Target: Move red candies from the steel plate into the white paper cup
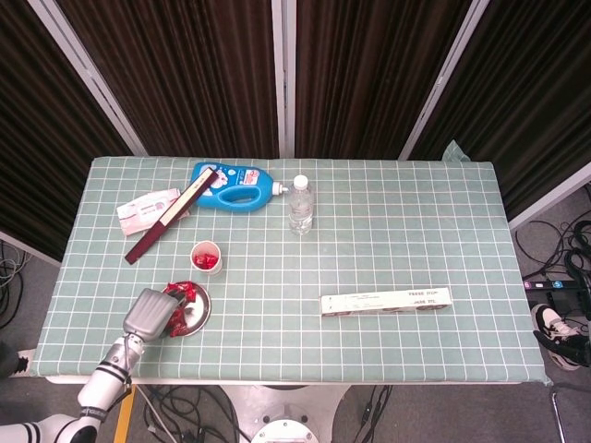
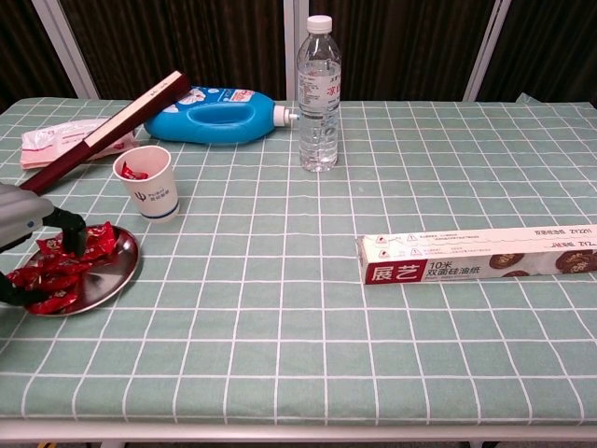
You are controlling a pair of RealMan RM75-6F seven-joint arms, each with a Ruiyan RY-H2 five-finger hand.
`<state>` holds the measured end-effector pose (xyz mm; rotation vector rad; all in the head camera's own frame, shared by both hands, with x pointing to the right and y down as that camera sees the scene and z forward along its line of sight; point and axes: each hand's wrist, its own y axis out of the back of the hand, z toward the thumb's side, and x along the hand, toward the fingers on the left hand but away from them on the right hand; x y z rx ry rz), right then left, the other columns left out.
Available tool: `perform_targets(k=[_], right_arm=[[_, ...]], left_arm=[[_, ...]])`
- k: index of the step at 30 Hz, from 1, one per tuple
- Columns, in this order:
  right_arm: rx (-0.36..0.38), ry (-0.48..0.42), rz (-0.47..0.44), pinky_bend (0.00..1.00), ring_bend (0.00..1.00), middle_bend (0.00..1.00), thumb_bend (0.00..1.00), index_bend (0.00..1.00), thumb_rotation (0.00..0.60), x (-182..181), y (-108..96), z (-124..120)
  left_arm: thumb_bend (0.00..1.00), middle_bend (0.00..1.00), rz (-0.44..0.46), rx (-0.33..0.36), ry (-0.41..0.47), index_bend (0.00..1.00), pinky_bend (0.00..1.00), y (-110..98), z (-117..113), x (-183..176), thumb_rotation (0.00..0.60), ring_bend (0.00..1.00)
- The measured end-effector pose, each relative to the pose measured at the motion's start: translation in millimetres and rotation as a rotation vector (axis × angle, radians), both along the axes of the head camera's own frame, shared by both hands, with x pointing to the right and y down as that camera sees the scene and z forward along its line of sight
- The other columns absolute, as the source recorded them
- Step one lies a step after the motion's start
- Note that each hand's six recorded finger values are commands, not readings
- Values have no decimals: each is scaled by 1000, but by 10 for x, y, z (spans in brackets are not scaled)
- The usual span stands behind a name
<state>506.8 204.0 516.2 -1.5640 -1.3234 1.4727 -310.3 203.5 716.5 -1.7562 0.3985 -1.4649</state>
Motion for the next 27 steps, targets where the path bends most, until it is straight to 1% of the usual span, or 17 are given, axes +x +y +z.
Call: perform_targets(k=[9,19,23,27], right_arm=[[0,1,1,356,0,137,29,0,600,3,2,-4],[-2,3,4,356,0,137,29,0,600,4,-1,-3],[-4,4,4,356,0,137,29,0,600,4,-1,1],[-3,5,6,356,0,137,29,0,600,7,-1,-5]], left_arm=[[212,494,4,-31,-17,485,1000,-21,96,-5,600,937],[257,526,4,-51,3,524,1000,-51,136,37,600,939],[273,556,1,-58,8,552,1000,-65,177,35,600,943],[320,609,-6,-61,16,594,1000,-71,223,27,600,947]])
